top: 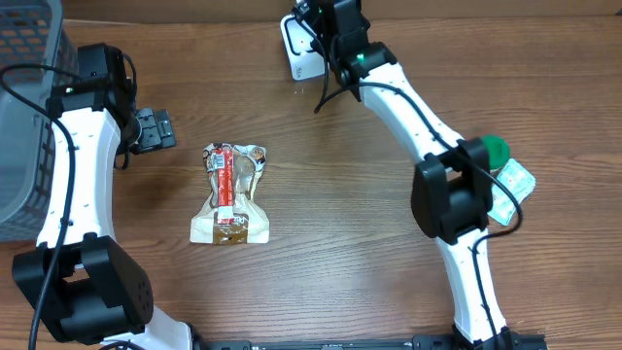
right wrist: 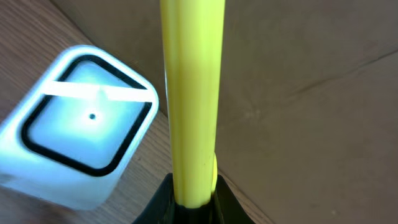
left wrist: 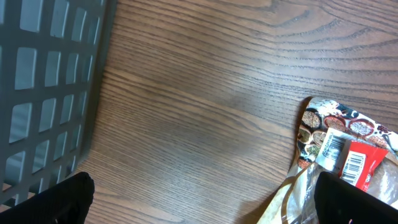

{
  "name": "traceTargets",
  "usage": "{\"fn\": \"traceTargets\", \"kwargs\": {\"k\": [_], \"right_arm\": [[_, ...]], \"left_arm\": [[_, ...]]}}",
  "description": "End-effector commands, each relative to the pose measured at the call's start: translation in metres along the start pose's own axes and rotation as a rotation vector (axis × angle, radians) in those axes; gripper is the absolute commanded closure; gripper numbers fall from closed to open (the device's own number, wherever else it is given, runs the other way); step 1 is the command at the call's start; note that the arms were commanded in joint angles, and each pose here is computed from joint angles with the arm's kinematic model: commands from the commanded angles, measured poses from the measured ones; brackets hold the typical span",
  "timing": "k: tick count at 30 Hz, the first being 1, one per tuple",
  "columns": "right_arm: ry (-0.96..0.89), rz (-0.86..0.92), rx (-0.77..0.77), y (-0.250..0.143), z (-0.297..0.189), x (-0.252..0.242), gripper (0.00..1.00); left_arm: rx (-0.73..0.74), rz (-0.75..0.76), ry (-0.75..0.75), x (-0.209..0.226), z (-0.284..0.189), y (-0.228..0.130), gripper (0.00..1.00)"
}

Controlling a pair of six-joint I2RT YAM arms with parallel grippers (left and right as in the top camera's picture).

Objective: Scan the item barcode
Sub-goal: 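Hold the yellow marker in front of the scanner window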

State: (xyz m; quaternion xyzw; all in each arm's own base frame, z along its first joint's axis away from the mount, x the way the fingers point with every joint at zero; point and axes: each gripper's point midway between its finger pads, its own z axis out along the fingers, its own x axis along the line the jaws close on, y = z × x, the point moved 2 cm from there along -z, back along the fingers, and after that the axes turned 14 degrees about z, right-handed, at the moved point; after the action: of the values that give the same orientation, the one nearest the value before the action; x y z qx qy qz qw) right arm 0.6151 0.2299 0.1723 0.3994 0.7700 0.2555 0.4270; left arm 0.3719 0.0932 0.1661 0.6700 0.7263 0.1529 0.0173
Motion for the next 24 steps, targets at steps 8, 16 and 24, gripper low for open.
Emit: {"fn": "traceTargets", "kwargs": {"k": [8,16,24], "right_arm": [[-0.112,-0.351,0.06,-0.034,0.042,0.022,0.96],[-0.142,-0.467,0.03,-0.031,0.049,0.038,0.96],[-0.157,-0.469,0.05,-0.038,0.052,0.038,0.96]], "left_arm": [[-0.004,0.021,-0.002,-0.001,-0.001,0.001,0.01],[-0.004,0.021,-0.002,-0.001,-0.001,0.001,0.0],[-0.004,0.021,-0.002,-0.001,-0.001,0.001,0.0]]}}
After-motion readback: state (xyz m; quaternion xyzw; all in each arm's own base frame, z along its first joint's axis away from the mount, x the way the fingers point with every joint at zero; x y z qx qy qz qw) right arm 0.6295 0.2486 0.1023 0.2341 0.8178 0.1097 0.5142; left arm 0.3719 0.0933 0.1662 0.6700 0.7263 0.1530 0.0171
